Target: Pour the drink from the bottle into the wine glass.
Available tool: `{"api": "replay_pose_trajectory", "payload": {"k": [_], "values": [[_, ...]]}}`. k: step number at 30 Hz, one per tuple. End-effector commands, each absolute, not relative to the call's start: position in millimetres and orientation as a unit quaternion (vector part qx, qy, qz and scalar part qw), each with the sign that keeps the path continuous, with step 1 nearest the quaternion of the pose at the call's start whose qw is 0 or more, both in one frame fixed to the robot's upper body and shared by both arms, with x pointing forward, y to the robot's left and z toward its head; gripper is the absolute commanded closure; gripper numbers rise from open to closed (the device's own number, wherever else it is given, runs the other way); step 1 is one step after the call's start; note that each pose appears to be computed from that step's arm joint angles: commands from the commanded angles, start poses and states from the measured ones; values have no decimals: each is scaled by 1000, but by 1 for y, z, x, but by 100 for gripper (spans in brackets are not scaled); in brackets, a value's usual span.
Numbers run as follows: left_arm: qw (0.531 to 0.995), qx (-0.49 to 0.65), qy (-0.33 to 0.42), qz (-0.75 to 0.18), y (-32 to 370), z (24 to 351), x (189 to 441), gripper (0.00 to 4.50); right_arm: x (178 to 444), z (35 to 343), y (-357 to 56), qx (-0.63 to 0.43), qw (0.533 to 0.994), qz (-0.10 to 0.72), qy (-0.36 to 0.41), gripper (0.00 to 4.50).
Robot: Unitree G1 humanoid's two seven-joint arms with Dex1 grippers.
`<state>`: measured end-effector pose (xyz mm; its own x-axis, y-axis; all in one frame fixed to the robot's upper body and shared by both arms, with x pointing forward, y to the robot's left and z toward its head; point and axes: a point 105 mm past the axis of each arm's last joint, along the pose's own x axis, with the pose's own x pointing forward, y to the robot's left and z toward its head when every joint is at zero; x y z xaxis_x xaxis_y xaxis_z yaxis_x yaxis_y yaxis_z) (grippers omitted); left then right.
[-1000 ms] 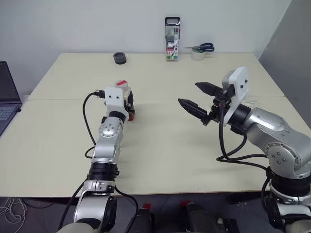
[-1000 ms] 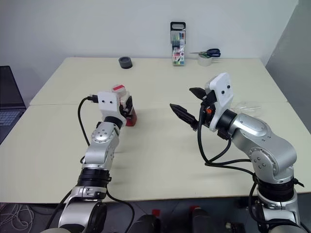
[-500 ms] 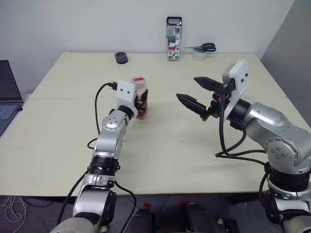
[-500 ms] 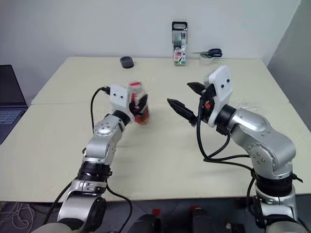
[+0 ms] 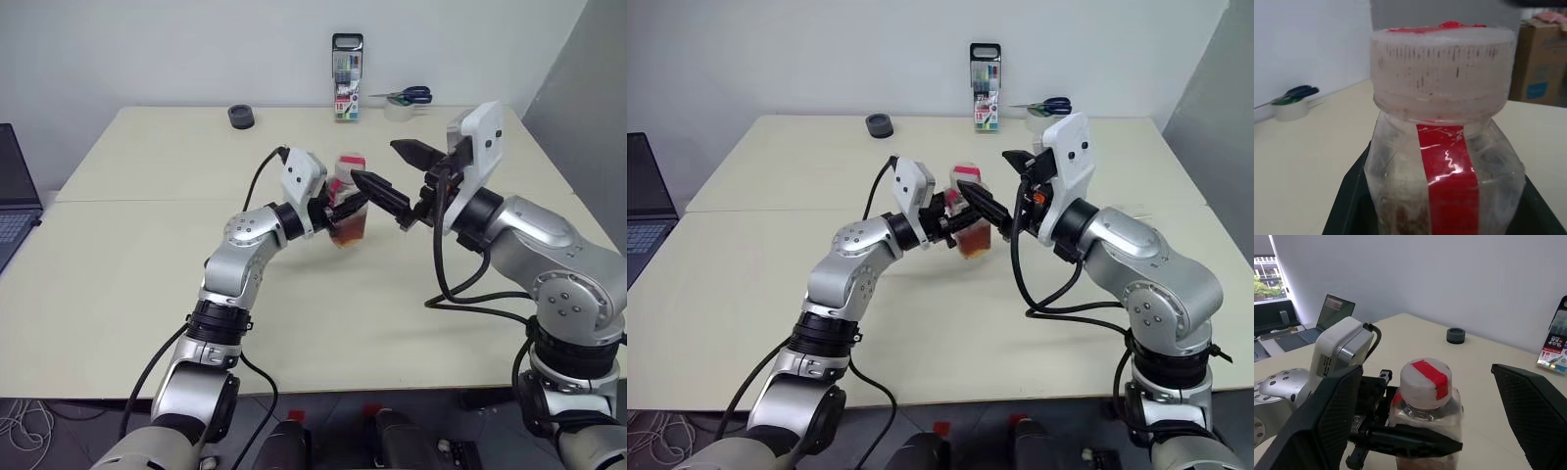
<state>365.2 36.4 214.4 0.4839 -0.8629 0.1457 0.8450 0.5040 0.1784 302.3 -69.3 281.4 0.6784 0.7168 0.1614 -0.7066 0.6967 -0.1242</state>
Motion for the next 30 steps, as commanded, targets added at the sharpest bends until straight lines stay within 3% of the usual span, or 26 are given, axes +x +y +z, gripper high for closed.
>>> {"api": "replay_pose_trajectory", "payload": {"k": [1,6,30], "values": [[831,40,-149,-535,25,239,350,274,294,287,-66,-25,911,396,-116,0],[801,54,-139,-580,21,237,339,274,290,288,-68,-19,904,411,-112,0],[780,52,-145,-607,15,237,333,274,285,273,-69,-5,903,422,-85,0]]}}
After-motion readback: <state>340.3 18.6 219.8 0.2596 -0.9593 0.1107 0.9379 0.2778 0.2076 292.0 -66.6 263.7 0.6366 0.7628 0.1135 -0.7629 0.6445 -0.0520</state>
